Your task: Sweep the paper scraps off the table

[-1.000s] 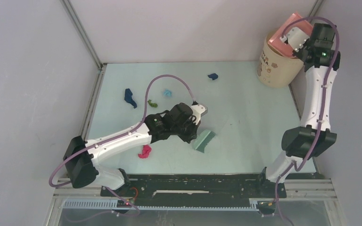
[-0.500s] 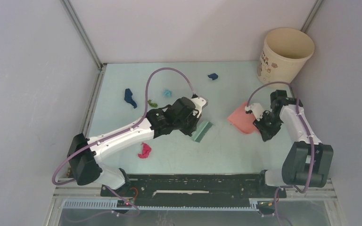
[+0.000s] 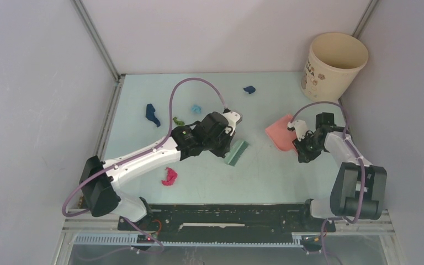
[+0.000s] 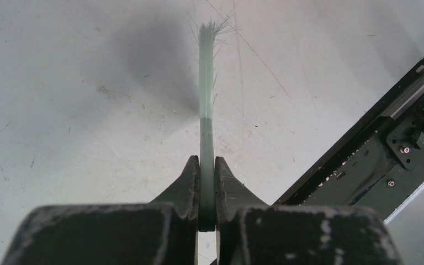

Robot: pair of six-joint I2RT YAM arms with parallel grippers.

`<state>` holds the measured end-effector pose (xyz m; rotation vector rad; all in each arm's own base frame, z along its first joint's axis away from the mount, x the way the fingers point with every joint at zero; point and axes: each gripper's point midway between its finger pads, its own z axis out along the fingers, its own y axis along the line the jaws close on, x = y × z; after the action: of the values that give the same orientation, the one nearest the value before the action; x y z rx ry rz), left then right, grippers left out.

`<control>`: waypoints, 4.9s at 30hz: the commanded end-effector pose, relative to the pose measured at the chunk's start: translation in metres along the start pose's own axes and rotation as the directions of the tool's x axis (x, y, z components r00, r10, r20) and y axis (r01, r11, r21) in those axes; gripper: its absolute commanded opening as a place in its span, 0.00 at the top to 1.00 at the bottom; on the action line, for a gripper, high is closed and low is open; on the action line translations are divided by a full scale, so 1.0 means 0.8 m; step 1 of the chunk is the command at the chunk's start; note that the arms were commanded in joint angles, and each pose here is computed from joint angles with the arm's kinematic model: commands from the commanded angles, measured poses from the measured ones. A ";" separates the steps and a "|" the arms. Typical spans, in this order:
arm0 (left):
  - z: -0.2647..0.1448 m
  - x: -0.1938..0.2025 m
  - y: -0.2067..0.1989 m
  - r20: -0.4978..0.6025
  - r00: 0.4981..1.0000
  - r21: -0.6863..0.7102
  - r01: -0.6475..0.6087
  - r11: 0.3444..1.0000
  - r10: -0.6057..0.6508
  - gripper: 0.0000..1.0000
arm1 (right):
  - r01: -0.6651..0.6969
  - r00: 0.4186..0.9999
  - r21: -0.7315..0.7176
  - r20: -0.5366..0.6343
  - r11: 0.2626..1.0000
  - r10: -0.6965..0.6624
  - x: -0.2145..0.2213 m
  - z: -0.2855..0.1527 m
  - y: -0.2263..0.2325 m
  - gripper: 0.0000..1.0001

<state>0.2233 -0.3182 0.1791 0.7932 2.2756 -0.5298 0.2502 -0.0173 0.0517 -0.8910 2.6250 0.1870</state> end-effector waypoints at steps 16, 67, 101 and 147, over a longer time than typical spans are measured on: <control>0.012 0.002 -0.017 -0.015 1.000 0.073 0.028 0.997 -0.027 0.94 | -0.089 0.974 -0.072 0.202 0.993 0.102 0.004 0.026 -0.020 0.42; 0.269 -0.241 0.255 0.339 -0.007 0.448 0.880 0.155 -0.941 1.00 | -0.197 0.939 -0.009 0.286 0.980 0.191 -0.008 -0.027 0.003 1.00; -0.102 0.051 0.184 -0.102 0.928 -0.363 0.300 0.882 -0.357 0.99 | 0.364 0.930 -0.058 -0.026 0.930 -0.366 0.004 -0.048 0.103 1.00; -0.141 -0.014 0.072 -0.221 0.962 -0.216 0.111 0.970 -0.160 1.00 | 0.356 0.933 -0.282 0.053 0.891 -0.356 -0.057 -0.014 0.196 1.00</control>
<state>0.2194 -0.2769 0.2341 0.7346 2.5917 -0.5443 0.1879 0.1193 0.0706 -1.4148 2.4972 0.4508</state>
